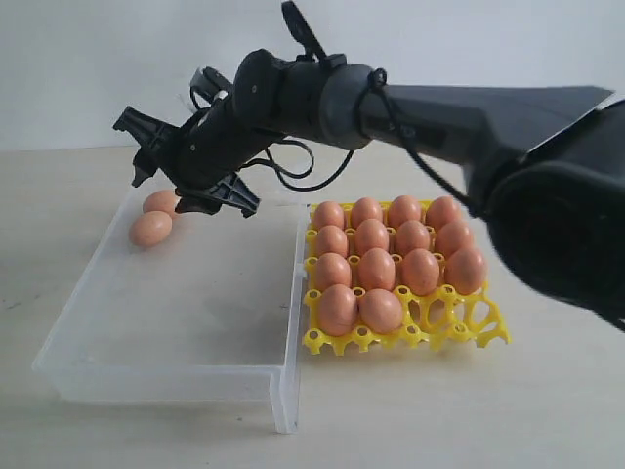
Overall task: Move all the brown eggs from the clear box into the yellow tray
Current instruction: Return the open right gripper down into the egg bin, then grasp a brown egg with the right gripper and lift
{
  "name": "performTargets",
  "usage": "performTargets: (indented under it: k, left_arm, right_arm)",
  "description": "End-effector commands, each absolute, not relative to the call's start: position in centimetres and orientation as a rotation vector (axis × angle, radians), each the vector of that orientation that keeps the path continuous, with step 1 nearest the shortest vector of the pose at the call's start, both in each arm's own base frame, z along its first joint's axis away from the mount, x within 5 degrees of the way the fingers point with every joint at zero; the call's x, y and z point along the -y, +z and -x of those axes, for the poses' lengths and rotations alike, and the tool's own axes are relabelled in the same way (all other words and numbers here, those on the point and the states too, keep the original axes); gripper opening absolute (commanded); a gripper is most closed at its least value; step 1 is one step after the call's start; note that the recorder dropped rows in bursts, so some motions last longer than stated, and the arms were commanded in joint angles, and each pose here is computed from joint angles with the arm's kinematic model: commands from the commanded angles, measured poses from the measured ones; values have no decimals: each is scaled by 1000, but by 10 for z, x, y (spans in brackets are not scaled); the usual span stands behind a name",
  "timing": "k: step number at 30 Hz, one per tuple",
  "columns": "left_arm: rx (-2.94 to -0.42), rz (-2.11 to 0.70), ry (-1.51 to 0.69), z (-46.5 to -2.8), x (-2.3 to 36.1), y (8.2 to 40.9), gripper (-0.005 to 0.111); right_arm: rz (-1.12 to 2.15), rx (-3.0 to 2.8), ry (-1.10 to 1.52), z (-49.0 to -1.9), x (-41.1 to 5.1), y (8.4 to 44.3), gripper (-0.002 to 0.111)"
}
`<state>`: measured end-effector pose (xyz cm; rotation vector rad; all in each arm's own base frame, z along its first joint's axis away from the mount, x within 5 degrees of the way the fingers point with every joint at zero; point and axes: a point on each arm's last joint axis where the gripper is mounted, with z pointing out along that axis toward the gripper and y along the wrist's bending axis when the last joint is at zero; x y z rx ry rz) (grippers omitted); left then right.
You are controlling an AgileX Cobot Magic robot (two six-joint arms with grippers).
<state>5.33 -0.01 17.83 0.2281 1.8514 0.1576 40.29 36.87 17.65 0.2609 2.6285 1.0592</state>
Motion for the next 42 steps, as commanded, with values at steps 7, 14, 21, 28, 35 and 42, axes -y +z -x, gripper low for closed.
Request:
performTargets:
  k: [7,14,21,28,35,42]
  left_arm:
    - [-1836,-221,152,-53,0,180,0]
    - [-1836,-223,154,-53,0,180,0]
    - [-1836,-223,154,-53,0,180,0]
    - [-1836,-221,152,-53,0,180,0]
    - [-1836,-223,154,-53,0,180,0]
    - [-1836,-223,154,-53,0,180,0]
  right_arm:
    - [-372,-2655,1059,-424,-388,141,55]
    - [-374,-2664,1039,-427,-389,127,55]
    - [-385,-2637,1036,-430,-390,115,55]
    - [-431,-2568,1069,-436,-391,111,55]
    - [-449,-2562,1079,-436,-393,105,55]
    - [-436,-2560,1084,-432,-398,95,54]
